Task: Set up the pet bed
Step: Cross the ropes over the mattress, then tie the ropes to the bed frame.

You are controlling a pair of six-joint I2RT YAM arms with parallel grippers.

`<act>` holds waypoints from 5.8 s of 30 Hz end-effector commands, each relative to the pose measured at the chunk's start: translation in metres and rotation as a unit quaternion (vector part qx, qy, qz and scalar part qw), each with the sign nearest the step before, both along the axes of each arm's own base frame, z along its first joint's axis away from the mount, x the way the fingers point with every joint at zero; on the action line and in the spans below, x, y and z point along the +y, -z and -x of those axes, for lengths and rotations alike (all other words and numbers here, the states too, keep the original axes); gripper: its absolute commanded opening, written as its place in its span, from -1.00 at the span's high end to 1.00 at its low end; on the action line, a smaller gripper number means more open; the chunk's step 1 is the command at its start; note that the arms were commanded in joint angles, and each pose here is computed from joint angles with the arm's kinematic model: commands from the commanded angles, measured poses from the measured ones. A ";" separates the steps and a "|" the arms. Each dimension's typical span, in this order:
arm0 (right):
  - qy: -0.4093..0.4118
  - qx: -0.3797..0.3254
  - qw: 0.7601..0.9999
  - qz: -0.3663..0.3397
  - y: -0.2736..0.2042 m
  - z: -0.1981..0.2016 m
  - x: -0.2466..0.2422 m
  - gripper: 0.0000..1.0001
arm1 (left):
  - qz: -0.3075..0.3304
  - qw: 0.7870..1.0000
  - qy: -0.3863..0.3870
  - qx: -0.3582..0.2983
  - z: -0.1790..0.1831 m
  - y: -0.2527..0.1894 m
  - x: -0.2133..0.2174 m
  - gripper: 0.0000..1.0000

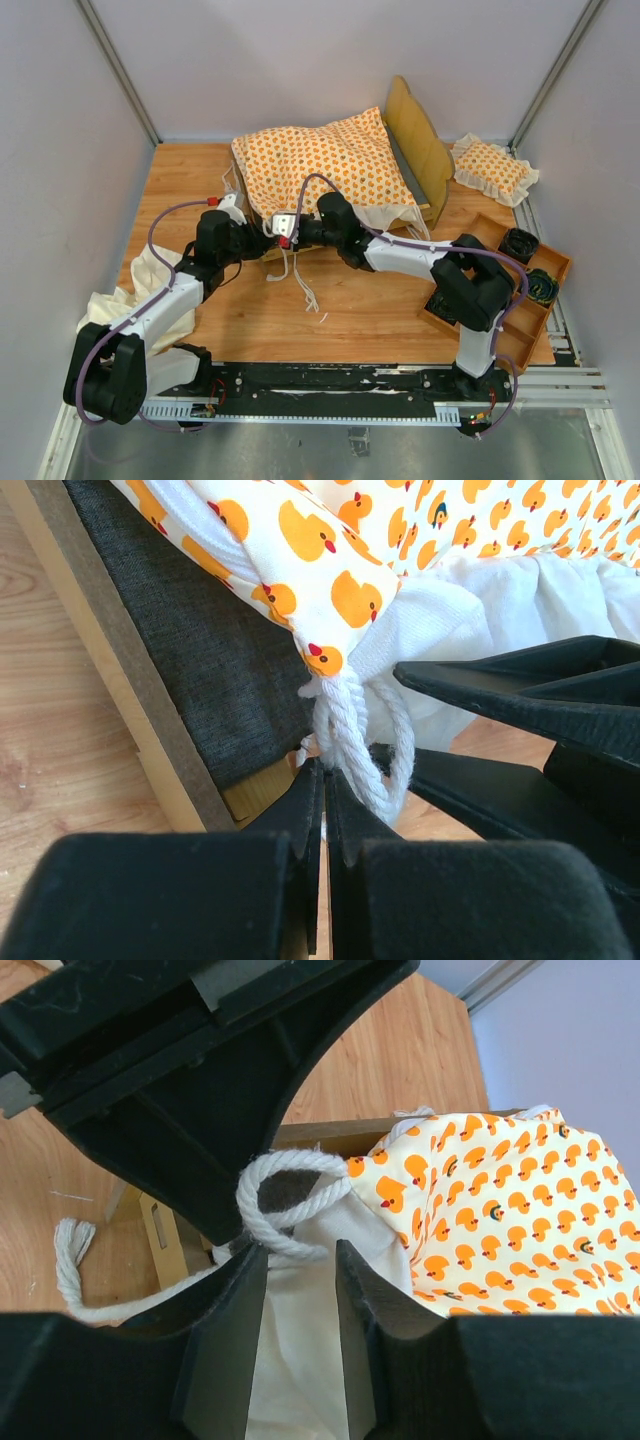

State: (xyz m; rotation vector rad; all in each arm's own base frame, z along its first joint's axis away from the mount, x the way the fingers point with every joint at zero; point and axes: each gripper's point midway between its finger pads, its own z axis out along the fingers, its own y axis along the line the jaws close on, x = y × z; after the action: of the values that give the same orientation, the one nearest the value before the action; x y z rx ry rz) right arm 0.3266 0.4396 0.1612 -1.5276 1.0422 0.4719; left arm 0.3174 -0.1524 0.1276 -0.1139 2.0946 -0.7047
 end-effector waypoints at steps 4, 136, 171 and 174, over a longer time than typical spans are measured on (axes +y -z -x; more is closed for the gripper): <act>-0.010 -0.016 1.000 -0.010 -0.012 -0.002 0.012 0.81 | 0.002 1.000 0.003 -0.016 0.000 -0.008 -0.001 0.99; 0.196 0.502 0.835 -0.115 -0.023 0.124 -0.014 0.99 | 0.164 0.984 0.034 -0.060 0.080 -0.074 -0.011 -0.27; 0.242 0.555 0.759 -0.239 -0.066 0.072 -0.001 0.99 | 0.131 0.958 0.186 -0.174 0.109 -0.045 -0.034 -0.30; 0.238 0.559 0.756 -0.243 -0.068 0.074 -0.001 0.99 | 0.127 0.958 0.180 -0.181 0.104 -0.045 -0.033 -0.28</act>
State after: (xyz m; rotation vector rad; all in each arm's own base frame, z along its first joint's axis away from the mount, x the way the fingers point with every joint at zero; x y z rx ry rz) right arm 0.2501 0.4375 0.2085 -0.3936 2.0034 1.1768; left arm 0.2122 -0.1818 0.1641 0.1710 1.7462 -1.1337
